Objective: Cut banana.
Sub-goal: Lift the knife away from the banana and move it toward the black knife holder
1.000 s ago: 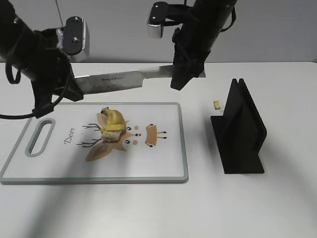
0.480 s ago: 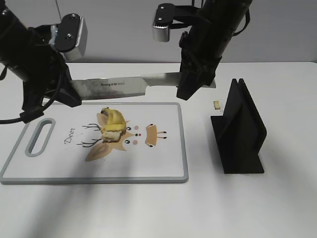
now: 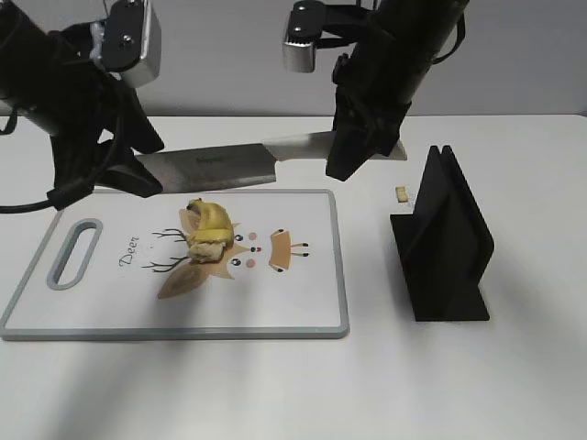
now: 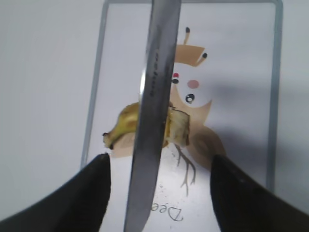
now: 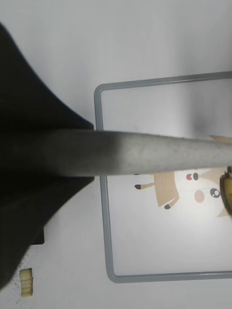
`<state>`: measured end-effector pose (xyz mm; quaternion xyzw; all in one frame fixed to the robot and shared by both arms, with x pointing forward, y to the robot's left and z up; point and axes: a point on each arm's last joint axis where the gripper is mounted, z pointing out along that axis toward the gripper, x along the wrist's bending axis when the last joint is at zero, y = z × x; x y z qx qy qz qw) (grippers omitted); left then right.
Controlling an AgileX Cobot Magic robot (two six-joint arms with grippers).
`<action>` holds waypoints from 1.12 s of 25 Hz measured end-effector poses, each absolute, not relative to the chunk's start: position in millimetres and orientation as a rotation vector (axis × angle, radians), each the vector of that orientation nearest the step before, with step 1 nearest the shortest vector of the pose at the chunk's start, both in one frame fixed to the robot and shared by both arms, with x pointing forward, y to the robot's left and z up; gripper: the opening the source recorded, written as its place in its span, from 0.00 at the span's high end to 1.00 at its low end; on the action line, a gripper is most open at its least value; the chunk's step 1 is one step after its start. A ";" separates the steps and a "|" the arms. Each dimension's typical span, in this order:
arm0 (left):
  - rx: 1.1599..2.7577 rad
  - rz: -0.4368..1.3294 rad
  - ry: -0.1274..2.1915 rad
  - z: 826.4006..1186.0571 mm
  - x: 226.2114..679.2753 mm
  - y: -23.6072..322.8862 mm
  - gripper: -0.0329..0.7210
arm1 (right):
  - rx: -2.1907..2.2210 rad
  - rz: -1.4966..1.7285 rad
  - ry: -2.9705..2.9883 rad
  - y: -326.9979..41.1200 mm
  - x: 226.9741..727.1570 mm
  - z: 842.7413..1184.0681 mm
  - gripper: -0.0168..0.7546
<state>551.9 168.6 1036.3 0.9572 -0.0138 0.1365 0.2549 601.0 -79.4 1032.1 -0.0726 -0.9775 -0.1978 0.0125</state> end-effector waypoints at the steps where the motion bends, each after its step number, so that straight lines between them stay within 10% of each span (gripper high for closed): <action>1: 2.590 0.397 -0.036 1039.9 551.5 168.3 0.16 | -0.228 -0.614 -3.049 -79.6 601.2 1032.1 0.76; 10: 2.432 0.694 0.264 1091.8 547.0 190.3 0.11 | -0.252 -0.671 -3.085 -84.0 594.0 1056.8 0.76; 28: 2.285 0.493 1.701 1130.6 471.8 291.0 0.17 | -1.128 -0.821 -2.828 -100.0 565.4 1123.4 0.76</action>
